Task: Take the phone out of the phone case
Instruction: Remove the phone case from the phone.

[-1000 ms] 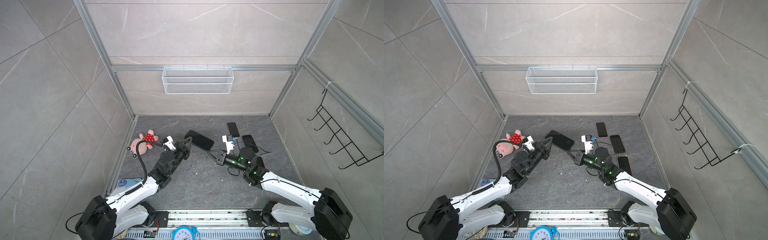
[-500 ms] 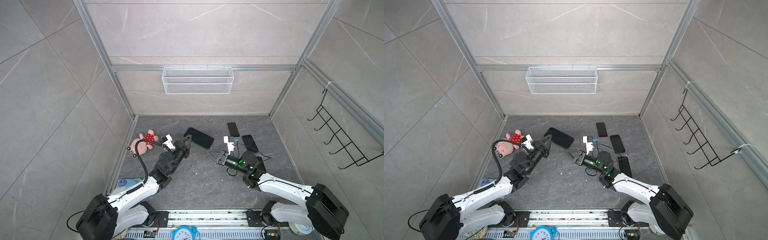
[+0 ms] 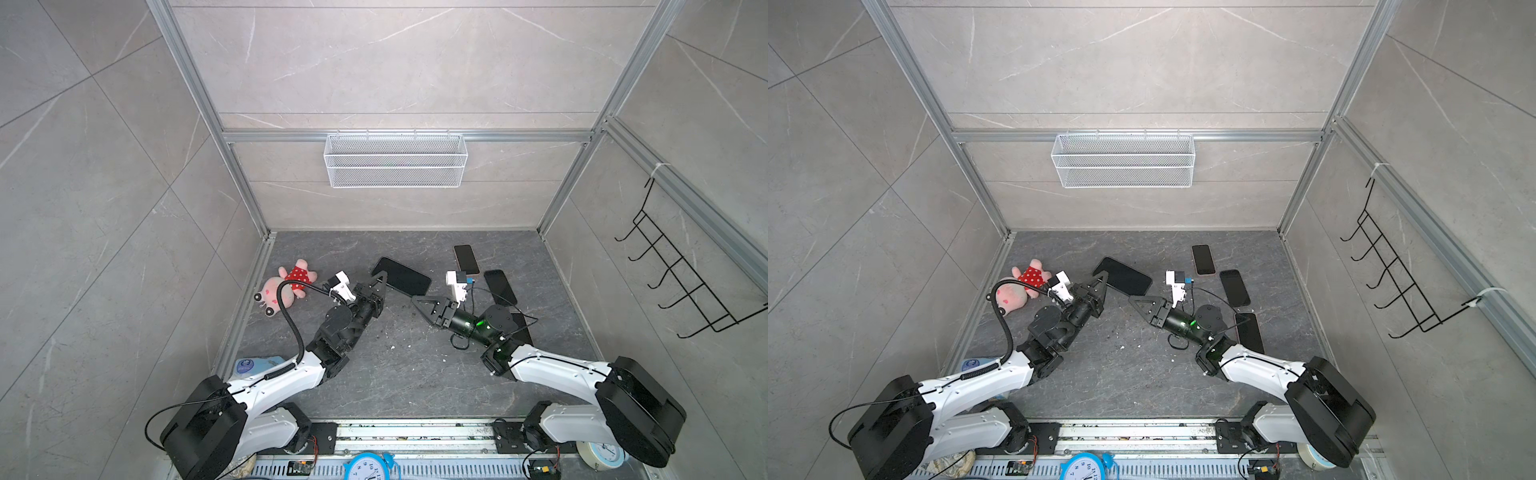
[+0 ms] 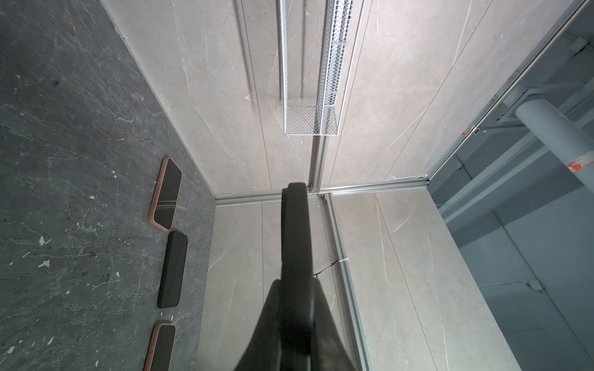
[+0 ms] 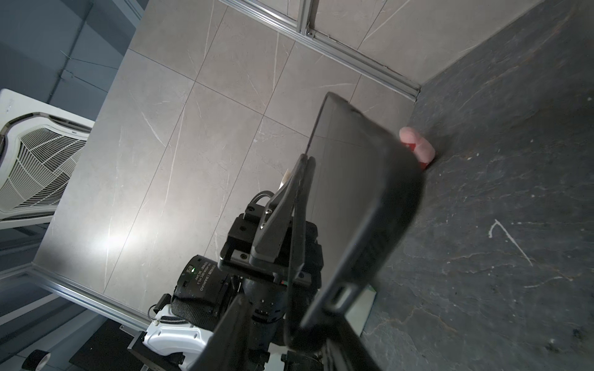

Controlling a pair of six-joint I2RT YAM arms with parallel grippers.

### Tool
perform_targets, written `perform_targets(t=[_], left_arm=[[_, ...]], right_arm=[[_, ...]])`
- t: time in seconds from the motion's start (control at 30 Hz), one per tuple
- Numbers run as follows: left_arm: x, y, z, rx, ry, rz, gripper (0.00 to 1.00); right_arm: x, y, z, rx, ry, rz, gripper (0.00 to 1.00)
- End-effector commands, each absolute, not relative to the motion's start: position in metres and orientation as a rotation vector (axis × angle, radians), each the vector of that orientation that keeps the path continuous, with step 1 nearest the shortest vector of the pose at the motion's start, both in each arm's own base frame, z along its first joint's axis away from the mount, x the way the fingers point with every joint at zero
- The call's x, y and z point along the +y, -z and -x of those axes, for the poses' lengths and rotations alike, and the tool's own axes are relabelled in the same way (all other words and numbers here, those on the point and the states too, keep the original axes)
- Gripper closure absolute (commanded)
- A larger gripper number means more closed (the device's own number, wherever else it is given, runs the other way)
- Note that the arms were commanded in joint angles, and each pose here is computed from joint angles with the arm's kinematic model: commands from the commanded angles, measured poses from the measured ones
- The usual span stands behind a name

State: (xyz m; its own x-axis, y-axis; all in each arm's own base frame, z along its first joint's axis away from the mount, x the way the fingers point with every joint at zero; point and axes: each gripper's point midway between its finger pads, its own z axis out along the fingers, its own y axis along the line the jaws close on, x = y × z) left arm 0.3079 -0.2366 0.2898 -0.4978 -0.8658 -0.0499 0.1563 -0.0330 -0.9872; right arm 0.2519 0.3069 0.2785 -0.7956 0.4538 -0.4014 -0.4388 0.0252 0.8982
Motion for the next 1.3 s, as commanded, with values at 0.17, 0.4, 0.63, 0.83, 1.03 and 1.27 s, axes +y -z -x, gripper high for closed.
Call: perform_targets(t=[0.17, 0.4, 0.63, 0.83, 1.03, 1.27], left_arm=[[-0.226, -0.331, -0.301, 1.282, 1.72, 0.738, 1.0], [-0.227, -0.329, -0.301, 1.288, 1.72, 0.737, 1.0], [-0.232, -0.328, -0.301, 1.323, 1.727, 0.742, 1.0], [-0.245, -0.324, -0.298, 1.504, 1.701, 0.748, 1.0], [-0.261, -0.327, -0.295, 1.615, 1.717, 0.708, 1.0], [-0.272, -0.329, -0.296, 1.632, 1.766, 0.681, 1.0]], right_arm=[[0.305, -0.286, -0.253, 1.643, -1.843, -0.026, 0.77], [0.305, -0.285, -0.254, 1.65, -1.827, -0.025, 0.89], [0.305, -0.284, -0.252, 1.667, -1.782, 0.017, 1.0], [0.292, -0.251, -0.255, 1.842, -1.384, 0.186, 1.0], [0.262, -0.265, -0.259, 1.782, -1.039, 0.316, 1.0], [0.258, -0.277, -0.263, 1.768, -0.902, 0.415, 1.0]])
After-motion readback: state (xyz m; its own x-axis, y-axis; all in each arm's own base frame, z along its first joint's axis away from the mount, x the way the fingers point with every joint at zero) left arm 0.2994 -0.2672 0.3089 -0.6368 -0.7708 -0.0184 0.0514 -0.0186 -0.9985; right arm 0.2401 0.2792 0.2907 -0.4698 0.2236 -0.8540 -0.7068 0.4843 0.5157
